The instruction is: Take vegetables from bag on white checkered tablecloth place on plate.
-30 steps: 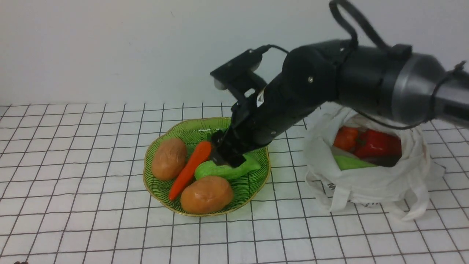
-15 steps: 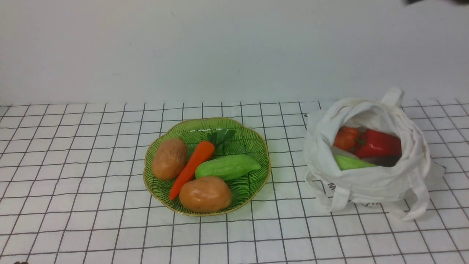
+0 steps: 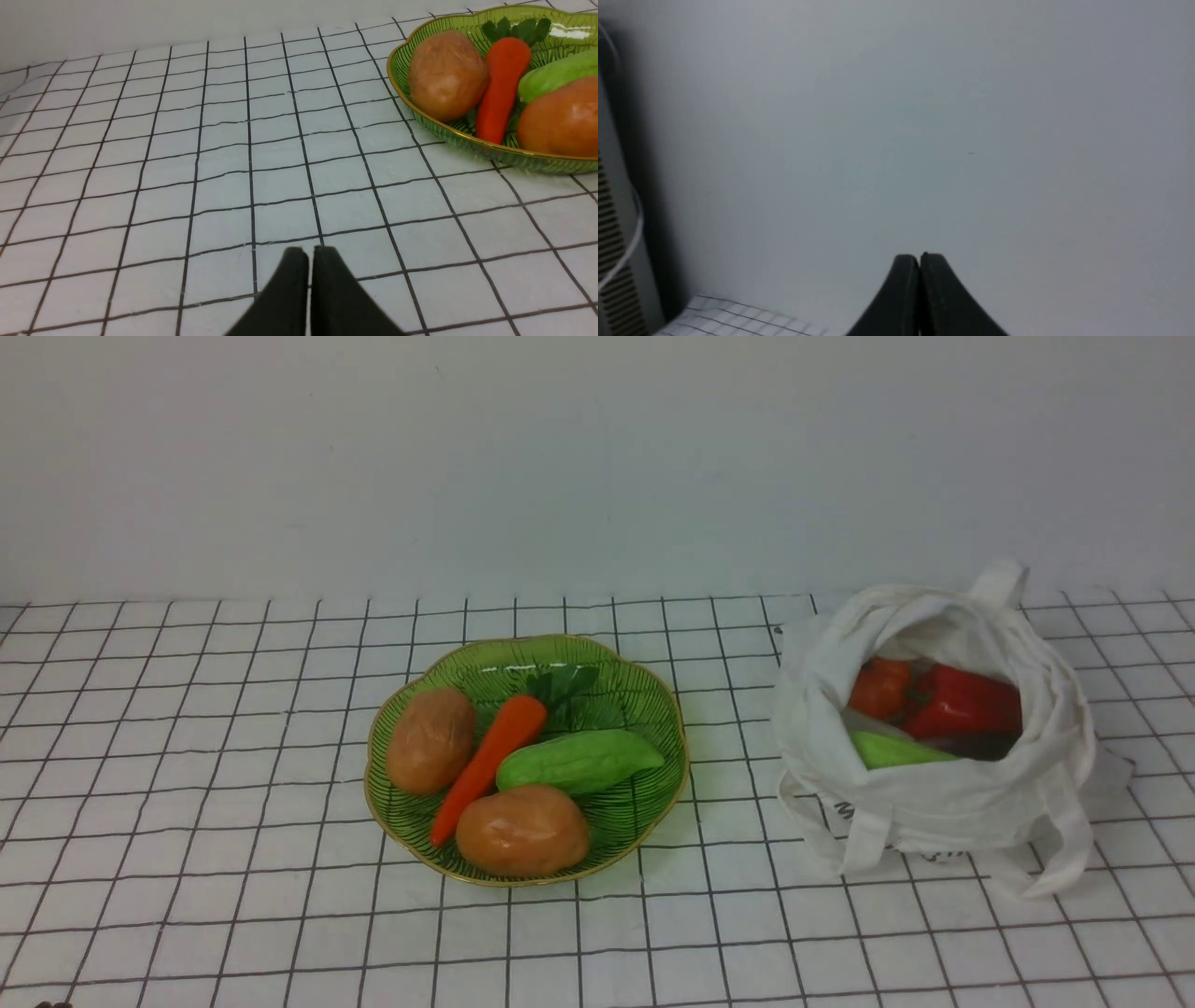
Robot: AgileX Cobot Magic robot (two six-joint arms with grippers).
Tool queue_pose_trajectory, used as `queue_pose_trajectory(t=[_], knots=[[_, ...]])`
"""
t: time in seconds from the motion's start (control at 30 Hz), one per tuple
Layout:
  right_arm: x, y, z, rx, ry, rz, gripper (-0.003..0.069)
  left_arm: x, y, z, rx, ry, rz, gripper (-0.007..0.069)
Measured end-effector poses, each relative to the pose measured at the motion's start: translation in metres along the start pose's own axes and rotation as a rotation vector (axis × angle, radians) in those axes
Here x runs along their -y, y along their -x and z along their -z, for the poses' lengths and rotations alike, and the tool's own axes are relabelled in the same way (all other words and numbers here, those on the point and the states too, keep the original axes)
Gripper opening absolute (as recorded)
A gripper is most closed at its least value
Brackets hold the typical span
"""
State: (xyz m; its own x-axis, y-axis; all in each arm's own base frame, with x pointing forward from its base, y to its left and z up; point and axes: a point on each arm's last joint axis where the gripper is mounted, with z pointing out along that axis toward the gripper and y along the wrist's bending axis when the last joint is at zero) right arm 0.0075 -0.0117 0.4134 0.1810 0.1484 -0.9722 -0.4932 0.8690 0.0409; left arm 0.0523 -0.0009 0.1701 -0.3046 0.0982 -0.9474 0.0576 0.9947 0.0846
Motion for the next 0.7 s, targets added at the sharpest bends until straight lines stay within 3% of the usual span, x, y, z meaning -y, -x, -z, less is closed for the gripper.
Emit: queue_pose_trajectory(t=[0.1,0.37,0.7], knots=[[-0.002,-0.041,0.007,0.038,0.038,-0.031,-0.0014,0.000,0.000,0.000,0.000,0.000,0.000,-0.0008],[-0.005,-0.091,0.000,-0.055,0.038,-0.094,-0.0014,0.000,0.000,0.000,0.000,0.000,0.000,-0.0008],[-0.005,-0.095,-0.002,-0.062,0.054,-0.083,-0.0014,0.000,0.000,0.000,0.000,0.000,0.000,-0.0008]])
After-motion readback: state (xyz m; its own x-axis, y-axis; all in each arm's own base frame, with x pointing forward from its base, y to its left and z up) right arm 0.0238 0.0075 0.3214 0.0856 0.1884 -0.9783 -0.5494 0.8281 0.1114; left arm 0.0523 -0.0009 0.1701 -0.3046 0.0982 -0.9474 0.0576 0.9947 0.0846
